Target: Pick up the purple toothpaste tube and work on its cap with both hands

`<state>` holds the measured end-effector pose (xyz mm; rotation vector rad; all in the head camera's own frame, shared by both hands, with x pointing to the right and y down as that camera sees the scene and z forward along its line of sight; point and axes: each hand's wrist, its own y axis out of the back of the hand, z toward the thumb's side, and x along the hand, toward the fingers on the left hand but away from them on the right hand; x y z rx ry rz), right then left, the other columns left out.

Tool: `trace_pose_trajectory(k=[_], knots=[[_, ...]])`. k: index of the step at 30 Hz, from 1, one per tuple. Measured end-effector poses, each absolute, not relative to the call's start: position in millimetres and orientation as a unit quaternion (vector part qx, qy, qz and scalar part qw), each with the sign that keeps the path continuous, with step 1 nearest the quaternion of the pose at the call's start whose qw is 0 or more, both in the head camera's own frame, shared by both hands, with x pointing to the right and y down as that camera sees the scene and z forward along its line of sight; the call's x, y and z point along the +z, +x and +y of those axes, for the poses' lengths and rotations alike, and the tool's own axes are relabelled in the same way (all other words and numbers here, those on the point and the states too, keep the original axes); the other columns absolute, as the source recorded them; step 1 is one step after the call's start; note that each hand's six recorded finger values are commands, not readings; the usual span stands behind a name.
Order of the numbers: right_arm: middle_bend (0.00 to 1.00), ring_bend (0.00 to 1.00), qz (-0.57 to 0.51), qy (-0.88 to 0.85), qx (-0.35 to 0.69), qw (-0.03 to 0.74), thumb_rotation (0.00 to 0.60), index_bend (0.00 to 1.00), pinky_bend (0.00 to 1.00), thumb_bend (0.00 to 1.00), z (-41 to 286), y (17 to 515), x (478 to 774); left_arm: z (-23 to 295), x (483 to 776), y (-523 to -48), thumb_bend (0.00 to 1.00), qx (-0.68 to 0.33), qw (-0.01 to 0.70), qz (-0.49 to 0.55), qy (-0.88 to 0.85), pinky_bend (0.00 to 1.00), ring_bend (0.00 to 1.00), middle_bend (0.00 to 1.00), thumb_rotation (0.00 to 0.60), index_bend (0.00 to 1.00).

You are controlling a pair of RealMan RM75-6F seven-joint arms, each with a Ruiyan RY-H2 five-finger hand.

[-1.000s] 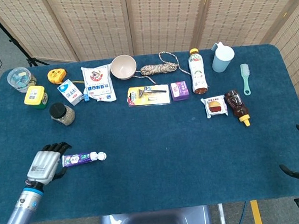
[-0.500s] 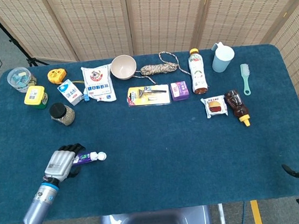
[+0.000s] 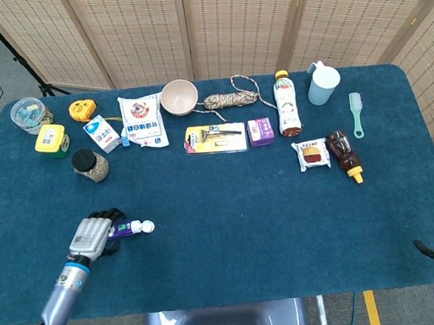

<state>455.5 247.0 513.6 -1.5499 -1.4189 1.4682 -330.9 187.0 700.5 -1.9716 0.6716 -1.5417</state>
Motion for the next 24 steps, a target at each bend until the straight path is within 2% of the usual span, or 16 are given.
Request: trace_pose_trajectory(k=[7,19,22,24], knots=[[0.0,0.0,-0.534,-0.576,0.551,0.282,0.6,0.0,0.0,0.0,248.9,457.8,512.2,186.7,705.3,-328.9,0.44,-0.574,0.262,0.254,-0.733,0.25,0.25,0.26,0.6,0.28],[0.0,0.0,-0.537,-0.574,0.552,0.277,0.6,0.0,0.0,0.0,250.6,459.9,510.4,185.9,710.9,-326.8,0.45,-0.574,0.247,0.26,-0.736,0.25,0.25,0.26,0.6,0.29],[0.0,0.0,-0.538,-0.575,0.552,0.274,0.6,0.0,0.0,0.0,251.0,459.8,510.6,186.5,711.3,-326.2,0.52,-0.574,0.246,0.258,-0.738,0.3,0.28,0.29,0.6,0.33],[0.0,0.0,-0.539,-0.576,0.552,0.272,0.6,0.0,0.0,0.0,251.3,459.8,511.0,187.1,711.3,-325.3,0.61,-0.572,0.244,0.258,-0.739,0.33,0.31,0.31,0.6,0.36]])
